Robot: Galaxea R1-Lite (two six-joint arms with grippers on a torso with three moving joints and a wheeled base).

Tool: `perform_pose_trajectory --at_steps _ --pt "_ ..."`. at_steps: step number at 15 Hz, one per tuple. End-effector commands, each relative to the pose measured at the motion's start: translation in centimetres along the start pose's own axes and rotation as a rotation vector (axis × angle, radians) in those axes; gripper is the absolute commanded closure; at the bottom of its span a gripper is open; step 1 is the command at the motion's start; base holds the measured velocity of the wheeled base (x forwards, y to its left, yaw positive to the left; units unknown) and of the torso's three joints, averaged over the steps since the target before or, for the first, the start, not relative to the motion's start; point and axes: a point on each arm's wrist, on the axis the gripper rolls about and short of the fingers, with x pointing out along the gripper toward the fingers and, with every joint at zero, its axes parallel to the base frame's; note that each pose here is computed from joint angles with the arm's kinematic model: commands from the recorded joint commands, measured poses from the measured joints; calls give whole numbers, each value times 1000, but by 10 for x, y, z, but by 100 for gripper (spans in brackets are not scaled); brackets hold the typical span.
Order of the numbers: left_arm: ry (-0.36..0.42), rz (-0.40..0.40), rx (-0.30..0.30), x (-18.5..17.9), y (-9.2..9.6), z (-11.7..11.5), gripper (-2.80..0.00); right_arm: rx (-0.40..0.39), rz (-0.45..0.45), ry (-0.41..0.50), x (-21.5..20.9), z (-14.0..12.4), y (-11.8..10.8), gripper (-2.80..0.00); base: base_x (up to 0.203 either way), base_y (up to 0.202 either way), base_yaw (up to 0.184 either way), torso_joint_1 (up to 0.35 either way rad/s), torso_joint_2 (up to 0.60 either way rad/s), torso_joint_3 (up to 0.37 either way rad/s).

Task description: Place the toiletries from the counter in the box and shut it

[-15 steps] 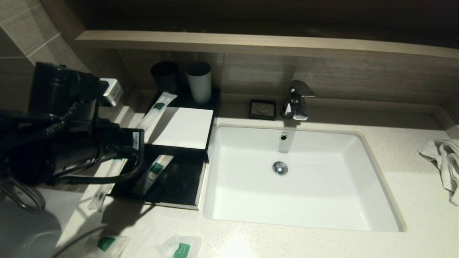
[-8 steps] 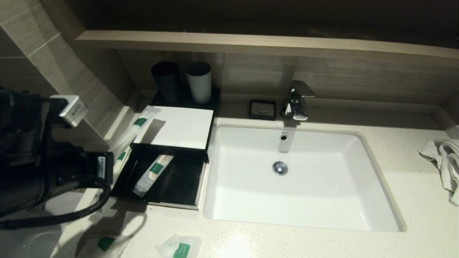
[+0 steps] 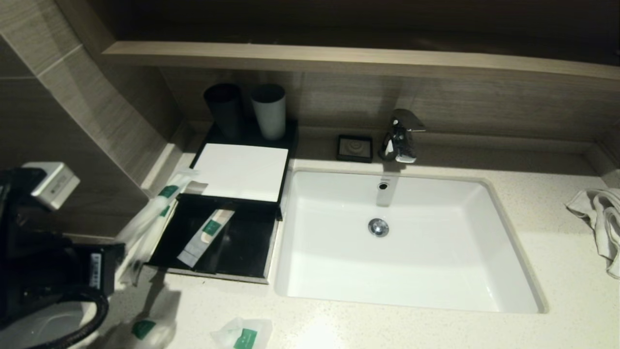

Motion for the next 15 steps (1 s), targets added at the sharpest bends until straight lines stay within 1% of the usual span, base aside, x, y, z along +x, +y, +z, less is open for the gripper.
perform_pose_trajectory --at_steps 1,3,7,11,13,15 --pt "8 -5 1 -2 2 -5 0 0 -1 1 0 0 0 0 0 0 0 0 0 0" --pt "41 -21 12 0 1 -9 0 0 0 1 0 0 0 0 0 0 0 0 0 0" --pt "71 -20 23 2 1 -11 0 0 0 0 0 0 0 0 0 0 0 0 0 0" --pt "96 -27 32 -7 6 -17 0 0 1 1 0 0 0 0 0 0 0 0 0 0" --pt "126 -40 38 -14 9 -23 0 0 0 0 0 0 0 0 0 0 0 0 0 0" --pt "137 -34 30 -12 9 -23 0 0 0 3 0 0 0 0 0 0 0 0 0 0"
